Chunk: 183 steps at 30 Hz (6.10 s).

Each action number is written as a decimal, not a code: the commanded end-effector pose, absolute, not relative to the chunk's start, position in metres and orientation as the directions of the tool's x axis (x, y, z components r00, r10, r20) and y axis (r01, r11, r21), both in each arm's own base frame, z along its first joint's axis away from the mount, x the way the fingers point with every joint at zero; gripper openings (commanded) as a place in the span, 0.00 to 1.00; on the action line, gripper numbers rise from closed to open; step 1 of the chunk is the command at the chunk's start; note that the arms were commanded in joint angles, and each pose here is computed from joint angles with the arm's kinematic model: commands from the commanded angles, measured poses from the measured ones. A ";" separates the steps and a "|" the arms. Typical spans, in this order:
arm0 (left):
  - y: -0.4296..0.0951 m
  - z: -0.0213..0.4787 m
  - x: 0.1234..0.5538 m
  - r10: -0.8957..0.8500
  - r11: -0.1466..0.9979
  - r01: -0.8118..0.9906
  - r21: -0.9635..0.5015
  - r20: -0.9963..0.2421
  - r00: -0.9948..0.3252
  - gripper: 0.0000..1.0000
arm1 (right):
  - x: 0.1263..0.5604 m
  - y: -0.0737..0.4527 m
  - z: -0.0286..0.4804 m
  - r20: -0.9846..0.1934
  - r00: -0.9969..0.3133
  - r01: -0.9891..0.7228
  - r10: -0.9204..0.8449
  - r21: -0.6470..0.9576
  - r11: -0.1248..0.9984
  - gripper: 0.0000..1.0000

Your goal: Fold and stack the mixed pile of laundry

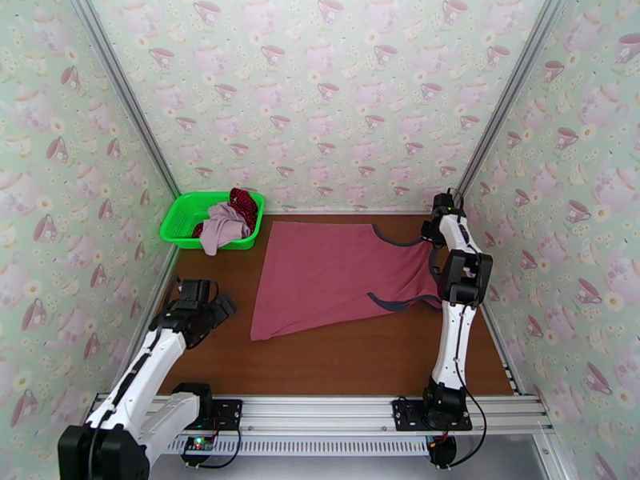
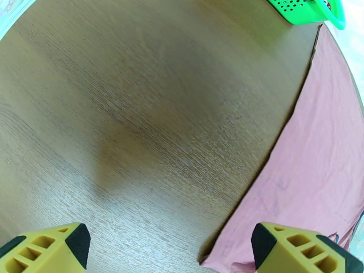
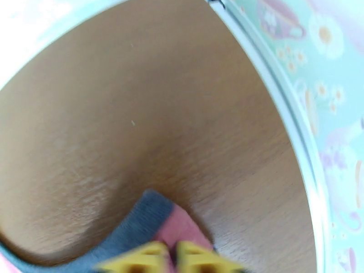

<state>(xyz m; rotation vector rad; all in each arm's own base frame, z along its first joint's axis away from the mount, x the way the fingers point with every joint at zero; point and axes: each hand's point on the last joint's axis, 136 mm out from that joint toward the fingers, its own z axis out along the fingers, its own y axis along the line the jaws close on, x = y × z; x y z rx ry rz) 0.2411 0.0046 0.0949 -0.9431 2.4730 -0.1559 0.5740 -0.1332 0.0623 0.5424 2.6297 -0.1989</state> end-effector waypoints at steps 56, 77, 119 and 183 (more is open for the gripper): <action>-0.014 0.124 0.245 -0.582 0.812 -0.480 -0.330 -0.399 -0.709 0.79 | 0.358 0.135 0.022 -0.256 -0.967 -0.050 0.005 0.207 0.977 0.22; -0.014 0.116 0.244 -0.564 0.825 -0.469 -0.315 -0.402 -0.722 0.81 | 0.180 0.095 0.038 -0.181 -0.925 0.302 0.334 0.182 0.936 0.28; -0.110 0.008 0.212 -0.461 0.873 -0.439 -0.212 -0.064 -0.885 0.59 | 0.235 0.150 0.154 -0.380 -0.298 -0.823 -0.876 -0.363 0.437 0.49; -0.111 0.016 0.208 -0.346 0.937 -0.342 -0.067 -0.078 -0.935 0.41 | 0.198 0.165 0.090 -0.154 -0.042 -0.921 -0.987 -0.378 0.098 0.48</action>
